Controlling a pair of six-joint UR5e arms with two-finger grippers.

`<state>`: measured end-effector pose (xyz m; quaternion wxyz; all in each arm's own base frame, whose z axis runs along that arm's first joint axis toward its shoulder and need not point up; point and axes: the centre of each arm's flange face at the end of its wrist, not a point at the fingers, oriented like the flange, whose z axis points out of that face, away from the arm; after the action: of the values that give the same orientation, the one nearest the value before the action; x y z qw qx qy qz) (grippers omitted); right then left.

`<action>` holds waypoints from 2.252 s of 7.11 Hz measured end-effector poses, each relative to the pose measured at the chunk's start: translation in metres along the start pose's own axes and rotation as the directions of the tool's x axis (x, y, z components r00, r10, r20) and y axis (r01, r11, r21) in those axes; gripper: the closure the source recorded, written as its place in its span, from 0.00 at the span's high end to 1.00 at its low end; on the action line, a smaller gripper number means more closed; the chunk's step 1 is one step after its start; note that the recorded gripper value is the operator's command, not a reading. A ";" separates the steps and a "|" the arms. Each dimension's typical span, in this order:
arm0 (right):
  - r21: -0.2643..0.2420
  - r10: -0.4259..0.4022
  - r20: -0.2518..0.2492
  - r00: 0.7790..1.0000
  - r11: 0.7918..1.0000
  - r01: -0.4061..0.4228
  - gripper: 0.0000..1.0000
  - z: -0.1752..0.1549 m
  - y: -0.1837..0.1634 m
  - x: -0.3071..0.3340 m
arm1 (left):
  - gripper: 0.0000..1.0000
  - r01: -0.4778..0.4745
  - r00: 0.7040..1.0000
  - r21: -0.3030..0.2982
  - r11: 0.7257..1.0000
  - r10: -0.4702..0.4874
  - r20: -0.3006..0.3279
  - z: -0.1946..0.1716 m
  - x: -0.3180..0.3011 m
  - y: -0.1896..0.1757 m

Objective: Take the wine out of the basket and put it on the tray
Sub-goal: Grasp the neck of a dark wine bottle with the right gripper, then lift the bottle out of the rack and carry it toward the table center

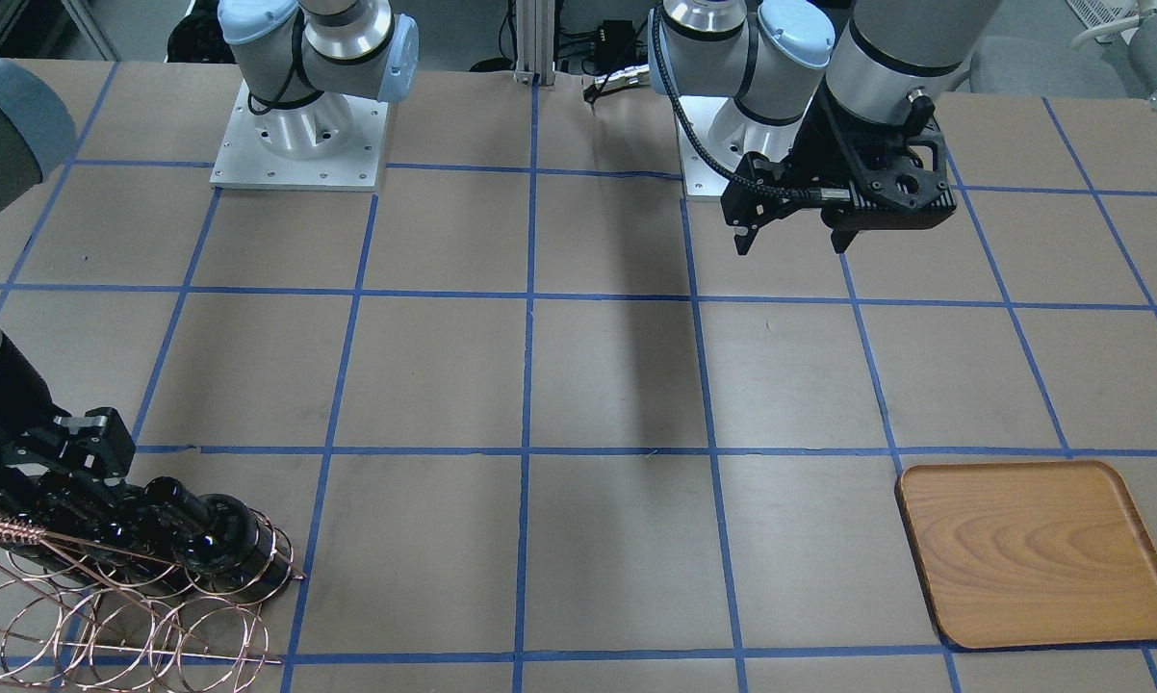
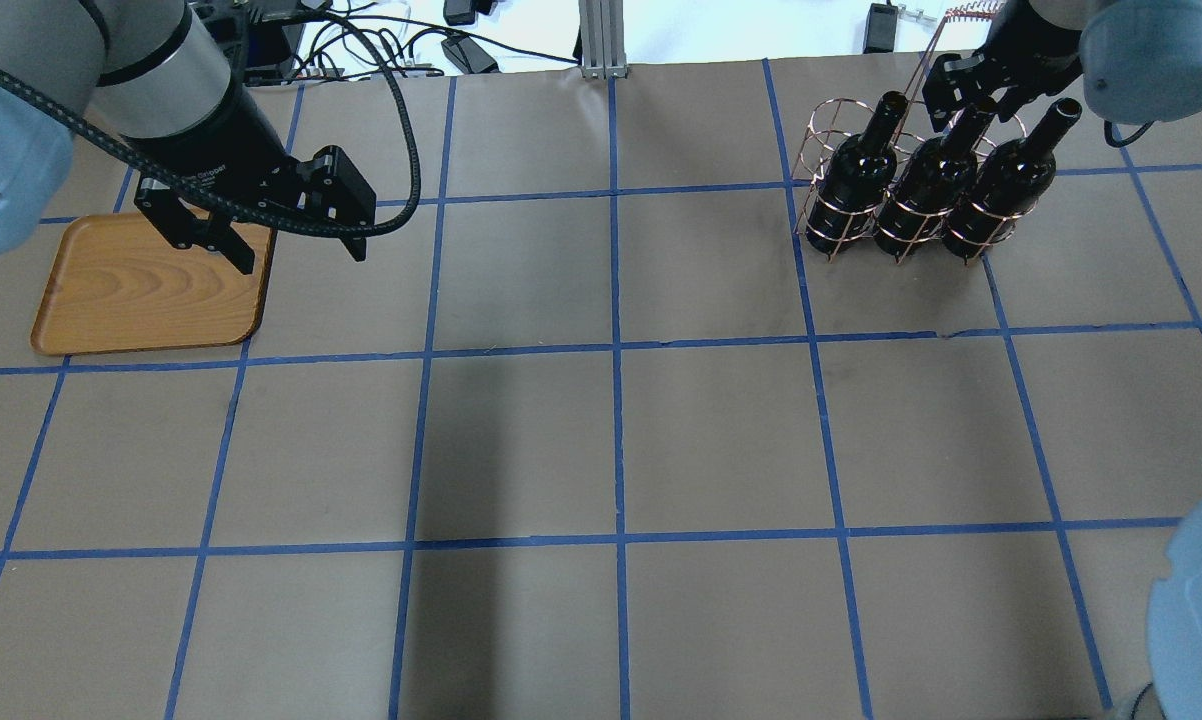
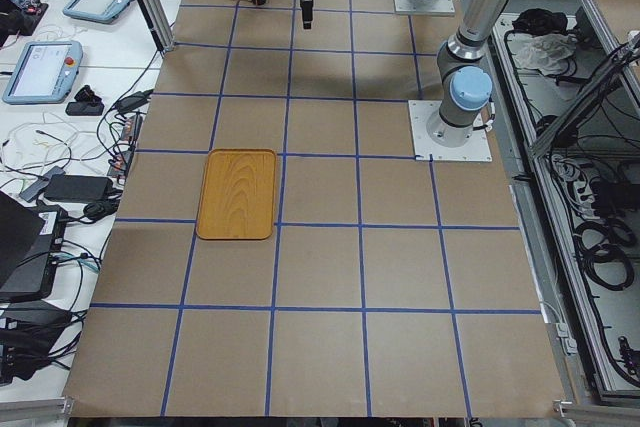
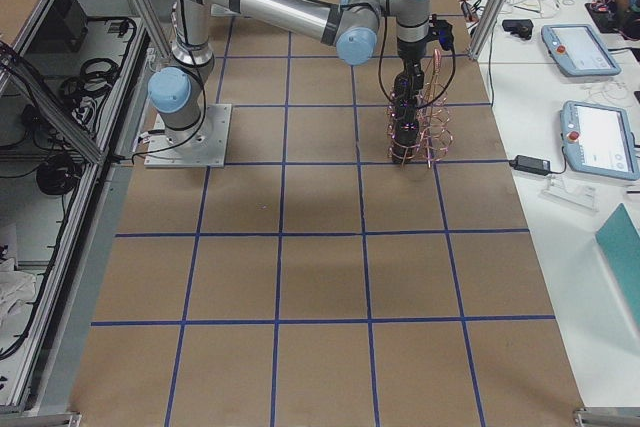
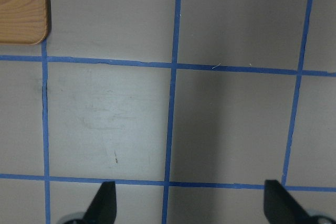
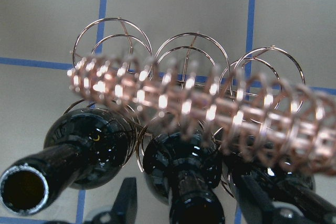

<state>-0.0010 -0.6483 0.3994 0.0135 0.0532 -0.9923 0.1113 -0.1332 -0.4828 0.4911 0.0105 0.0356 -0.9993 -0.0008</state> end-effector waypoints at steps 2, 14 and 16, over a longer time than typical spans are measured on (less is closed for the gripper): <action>-0.001 0.000 0.000 1.000 1.000 0.000 0.00 -0.001 0.000 0.000 | 1.00 -0.001 1.000 0.001 1.000 0.001 0.000 0.000 0.000 0.000; -0.053 -0.128 -0.052 0.990 0.991 0.125 0.00 -0.181 0.035 -0.016 | 1.00 -0.007 1.000 0.006 1.000 0.007 0.000 -0.004 0.000 0.003; -0.090 -0.100 -0.017 0.995 0.991 0.098 0.00 -0.197 0.053 -0.045 | 1.00 -0.008 1.000 0.009 1.000 0.008 0.001 -0.005 0.000 0.004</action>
<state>0.0409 -0.5482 0.5784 0.0320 0.1006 -0.9922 0.0668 -0.1330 -0.4789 0.4962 0.0100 0.0316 -0.9994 0.0039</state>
